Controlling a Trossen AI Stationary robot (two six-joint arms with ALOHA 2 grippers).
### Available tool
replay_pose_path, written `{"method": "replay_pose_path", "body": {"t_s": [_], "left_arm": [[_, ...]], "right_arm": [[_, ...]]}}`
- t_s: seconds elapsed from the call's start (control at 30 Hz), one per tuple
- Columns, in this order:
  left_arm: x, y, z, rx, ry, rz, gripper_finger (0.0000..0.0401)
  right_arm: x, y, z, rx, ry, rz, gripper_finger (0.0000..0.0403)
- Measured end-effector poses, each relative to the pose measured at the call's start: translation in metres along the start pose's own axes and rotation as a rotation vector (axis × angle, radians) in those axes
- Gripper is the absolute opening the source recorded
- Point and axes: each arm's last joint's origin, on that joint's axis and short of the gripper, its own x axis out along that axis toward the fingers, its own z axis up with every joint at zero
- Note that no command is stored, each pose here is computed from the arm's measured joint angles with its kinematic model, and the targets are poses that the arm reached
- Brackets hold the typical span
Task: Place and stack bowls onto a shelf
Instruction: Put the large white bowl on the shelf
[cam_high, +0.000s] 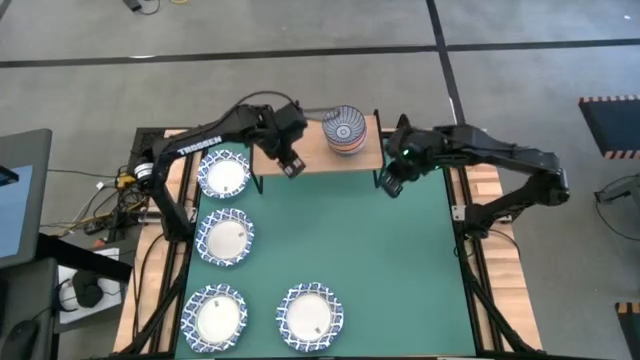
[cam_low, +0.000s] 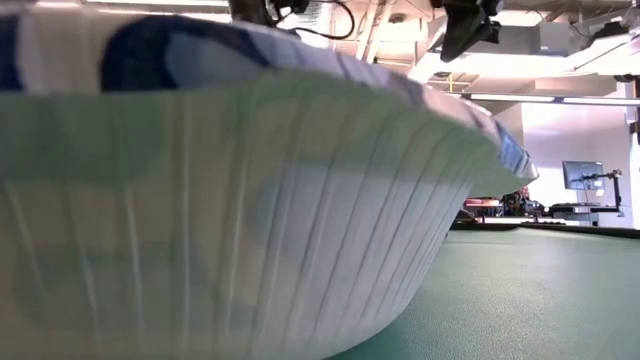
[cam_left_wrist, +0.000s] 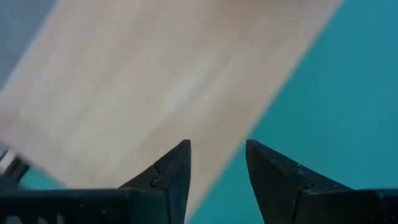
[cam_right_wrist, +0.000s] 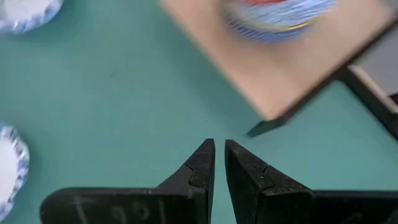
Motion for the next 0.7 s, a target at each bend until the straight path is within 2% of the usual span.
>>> {"method": "replay_pose_path", "body": {"t_s": [0.17, 0.37, 0.53, 0.7], "left_arm": [[-0.010, -0.038, -0.028, 0.010, 0.039, 0.026, 0.0138], [-0.007, -0.081, -0.082, -0.062, 0.074, -0.031, 0.0138], [-0.011, -0.120, -0.127, -0.139, 0.124, -0.139, 0.0138], [-0.026, -0.152, -0.165, -0.061, 0.152, -0.189, 0.0138]], "right_arm": [[0.016, 0.034, -0.005, -0.124, 0.048, 0.051, 0.0066], [0.033, 0.072, -0.019, -0.226, 0.087, 0.108, 0.0066], [0.062, 0.096, -0.036, -0.244, 0.062, 0.310, 0.0082], [0.100, 0.108, -0.054, -0.089, 0.050, 0.581, 0.0126]]}}
